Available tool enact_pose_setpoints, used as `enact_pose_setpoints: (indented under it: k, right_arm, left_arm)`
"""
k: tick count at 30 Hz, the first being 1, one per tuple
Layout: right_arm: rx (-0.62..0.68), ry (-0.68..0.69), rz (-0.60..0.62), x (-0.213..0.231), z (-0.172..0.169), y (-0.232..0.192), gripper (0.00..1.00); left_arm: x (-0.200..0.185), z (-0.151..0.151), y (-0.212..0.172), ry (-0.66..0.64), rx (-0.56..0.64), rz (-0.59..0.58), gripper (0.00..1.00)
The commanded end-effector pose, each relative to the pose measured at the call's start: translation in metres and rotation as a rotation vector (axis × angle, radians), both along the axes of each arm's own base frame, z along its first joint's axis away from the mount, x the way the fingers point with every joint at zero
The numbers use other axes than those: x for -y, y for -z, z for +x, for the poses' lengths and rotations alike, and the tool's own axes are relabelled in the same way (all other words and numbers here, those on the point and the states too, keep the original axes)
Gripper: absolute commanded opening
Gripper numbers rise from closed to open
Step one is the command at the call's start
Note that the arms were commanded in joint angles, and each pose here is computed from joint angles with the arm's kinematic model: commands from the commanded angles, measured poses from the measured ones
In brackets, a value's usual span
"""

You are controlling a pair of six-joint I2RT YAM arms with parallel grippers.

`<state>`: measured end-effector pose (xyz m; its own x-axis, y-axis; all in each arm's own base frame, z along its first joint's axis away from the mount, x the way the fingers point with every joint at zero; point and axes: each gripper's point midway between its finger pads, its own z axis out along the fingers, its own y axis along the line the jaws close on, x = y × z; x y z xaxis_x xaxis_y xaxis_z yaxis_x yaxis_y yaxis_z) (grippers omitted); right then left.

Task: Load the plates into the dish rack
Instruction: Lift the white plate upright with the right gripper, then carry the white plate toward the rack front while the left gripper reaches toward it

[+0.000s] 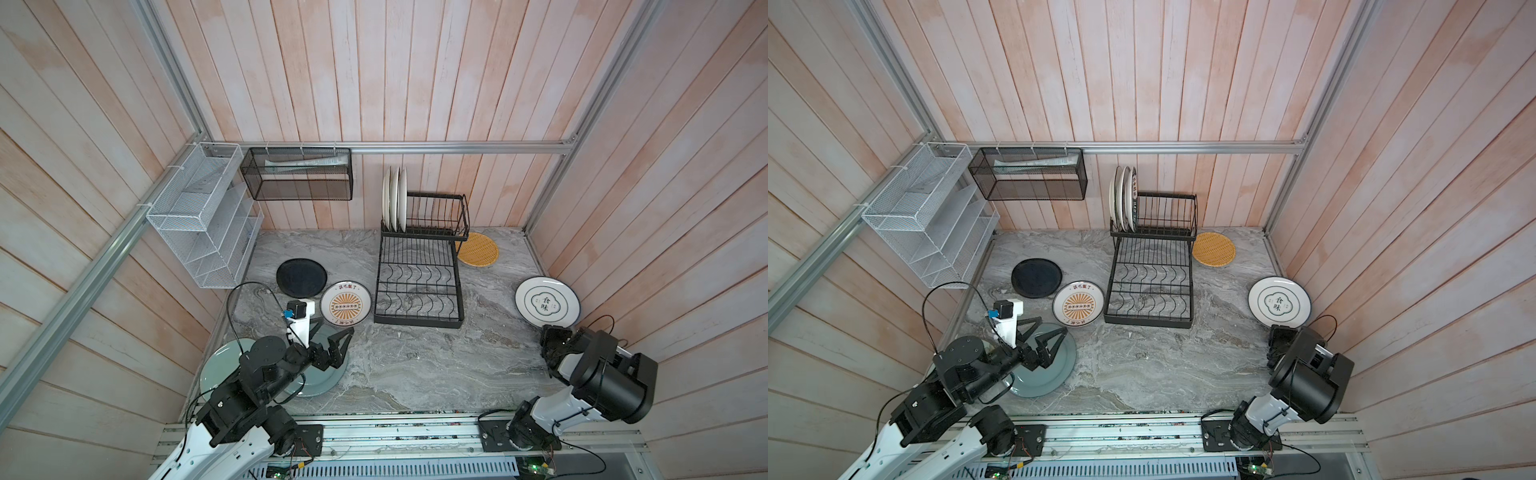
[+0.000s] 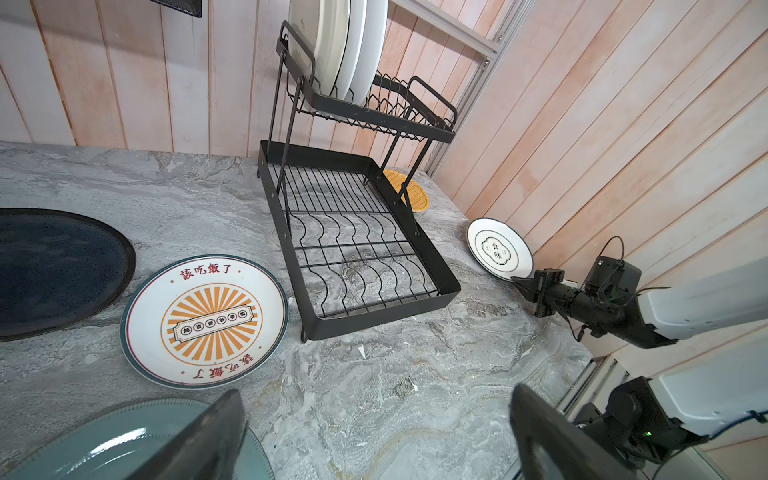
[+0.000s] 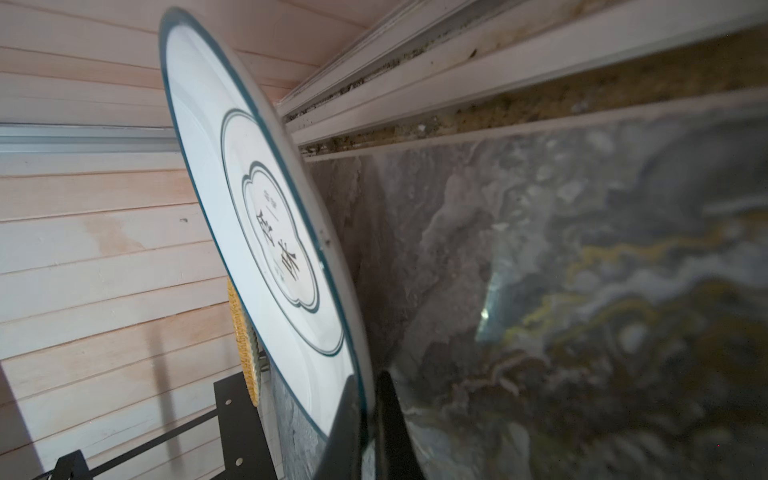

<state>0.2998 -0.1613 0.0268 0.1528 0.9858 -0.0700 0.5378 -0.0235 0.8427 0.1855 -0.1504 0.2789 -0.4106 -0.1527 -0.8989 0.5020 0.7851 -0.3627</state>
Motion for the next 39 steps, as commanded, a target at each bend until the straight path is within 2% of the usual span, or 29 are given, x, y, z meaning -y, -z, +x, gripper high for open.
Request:
enact_pose_setpoints:
  k: [1, 9, 20, 28, 34, 36, 39]
  right_arm:
    - [-0.033, -0.024, -0.005, -0.007, -0.004, 0.003, 0.0]
    - [0.078, -0.121, -0.094, -0.019, 0.015, -0.045, 0.0]
    - [0.292, -0.394, -0.186, -0.078, 0.025, -0.127, 0.0]
    - [0.362, -0.629, -0.198, -0.143, 0.022, -0.147, 0.0]
    - [0.415, -0.766, -0.152, -0.192, 0.028, -0.152, 0.0]
    - [0.426, -0.831, -0.128, -0.212, 0.027, -0.149, 0.0]
    - [0.443, -0.892, -0.084, -0.238, 0.024, -0.144, 0.0]
  left_arm:
    - [-0.004, 0.001, 0.003, -0.022, -0.005, 0.002, 1.0]
    - [-0.003, 0.001, 0.004, -0.017, -0.007, 0.002, 1.0]
    - [0.0, 0.008, 0.016, -0.029, -0.048, 0.036, 1.0]
    - [0.007, 0.016, 0.031, -0.029, -0.095, 0.071, 1.0]
    - [0.017, 0.02, 0.037, -0.007, -0.119, 0.065, 1.0]
    - [0.019, 0.022, 0.039, -0.016, -0.13, 0.039, 1.0]
    - [0.03, 0.026, 0.047, -0.011, -0.16, -0.078, 1.0]
